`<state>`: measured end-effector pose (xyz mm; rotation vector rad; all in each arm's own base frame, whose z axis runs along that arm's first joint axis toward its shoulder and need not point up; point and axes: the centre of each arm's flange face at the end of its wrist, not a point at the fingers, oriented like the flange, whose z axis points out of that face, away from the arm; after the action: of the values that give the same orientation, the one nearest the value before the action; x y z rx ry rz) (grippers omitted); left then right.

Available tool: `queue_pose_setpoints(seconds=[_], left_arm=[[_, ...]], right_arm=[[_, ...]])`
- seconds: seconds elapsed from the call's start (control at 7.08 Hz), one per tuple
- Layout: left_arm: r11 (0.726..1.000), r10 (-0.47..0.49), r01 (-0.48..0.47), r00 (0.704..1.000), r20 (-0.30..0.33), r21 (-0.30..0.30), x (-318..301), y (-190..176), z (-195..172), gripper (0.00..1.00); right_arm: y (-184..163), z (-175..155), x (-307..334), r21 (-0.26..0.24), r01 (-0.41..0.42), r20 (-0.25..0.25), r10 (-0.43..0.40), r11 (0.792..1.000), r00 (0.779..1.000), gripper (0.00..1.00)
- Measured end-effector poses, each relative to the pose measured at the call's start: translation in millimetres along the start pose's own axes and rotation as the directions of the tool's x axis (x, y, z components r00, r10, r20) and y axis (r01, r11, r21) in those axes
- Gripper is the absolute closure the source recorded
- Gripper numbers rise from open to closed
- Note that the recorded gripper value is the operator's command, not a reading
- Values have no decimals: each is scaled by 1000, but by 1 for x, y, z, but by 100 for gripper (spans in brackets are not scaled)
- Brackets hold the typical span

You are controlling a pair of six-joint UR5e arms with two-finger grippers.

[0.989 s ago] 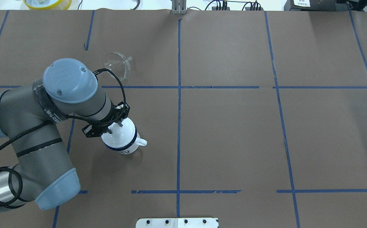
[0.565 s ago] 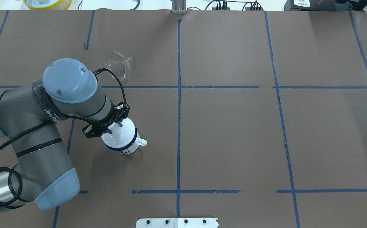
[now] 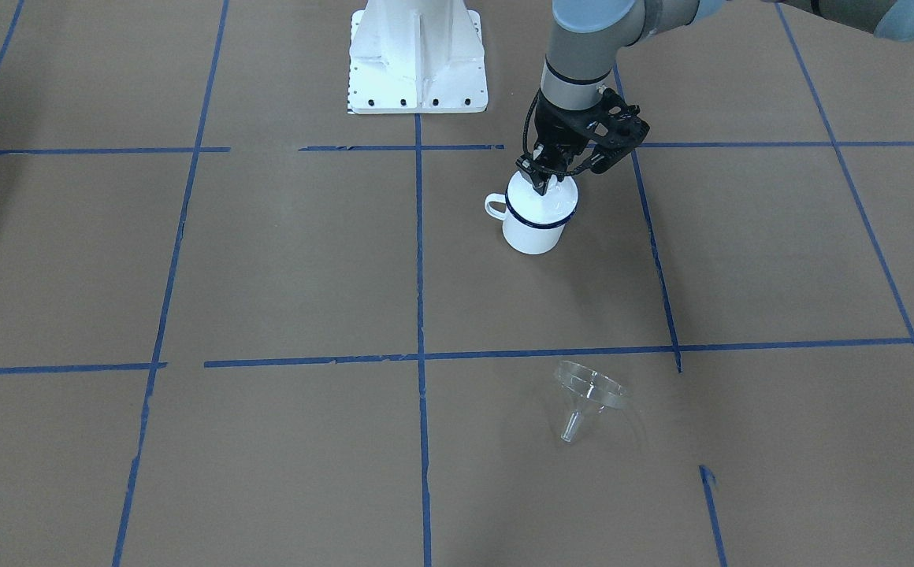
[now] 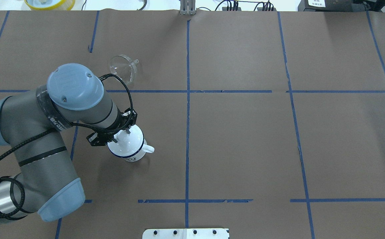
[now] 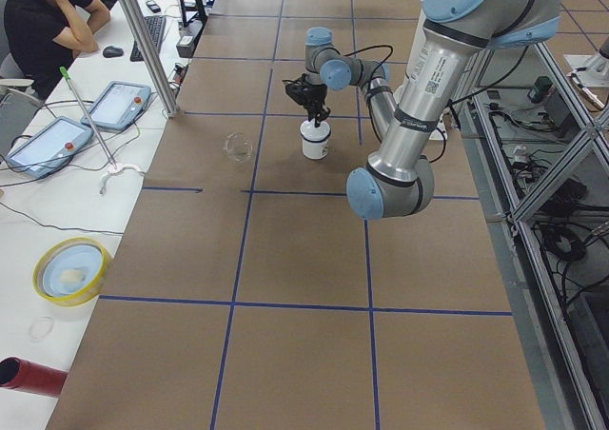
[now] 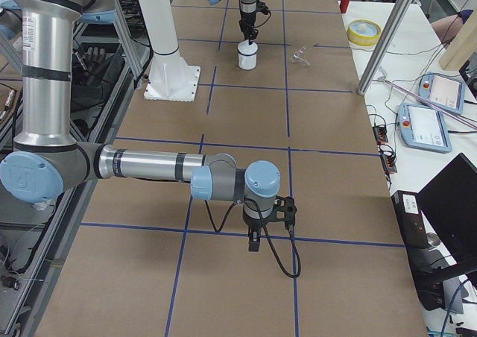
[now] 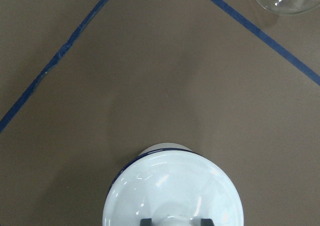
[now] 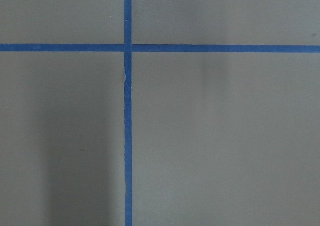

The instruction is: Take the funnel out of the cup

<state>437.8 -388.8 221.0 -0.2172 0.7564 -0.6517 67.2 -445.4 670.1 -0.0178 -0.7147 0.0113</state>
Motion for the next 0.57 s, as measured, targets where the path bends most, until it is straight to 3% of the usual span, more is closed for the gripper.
queue_pose_setpoints(seconds=[0.57], left_arm=[[999, 34, -34, 999, -7, 1, -2, 0, -4, 0]], right_arm=[[0, 0, 0, 0, 0, 0, 0, 1000, 1000, 0]])
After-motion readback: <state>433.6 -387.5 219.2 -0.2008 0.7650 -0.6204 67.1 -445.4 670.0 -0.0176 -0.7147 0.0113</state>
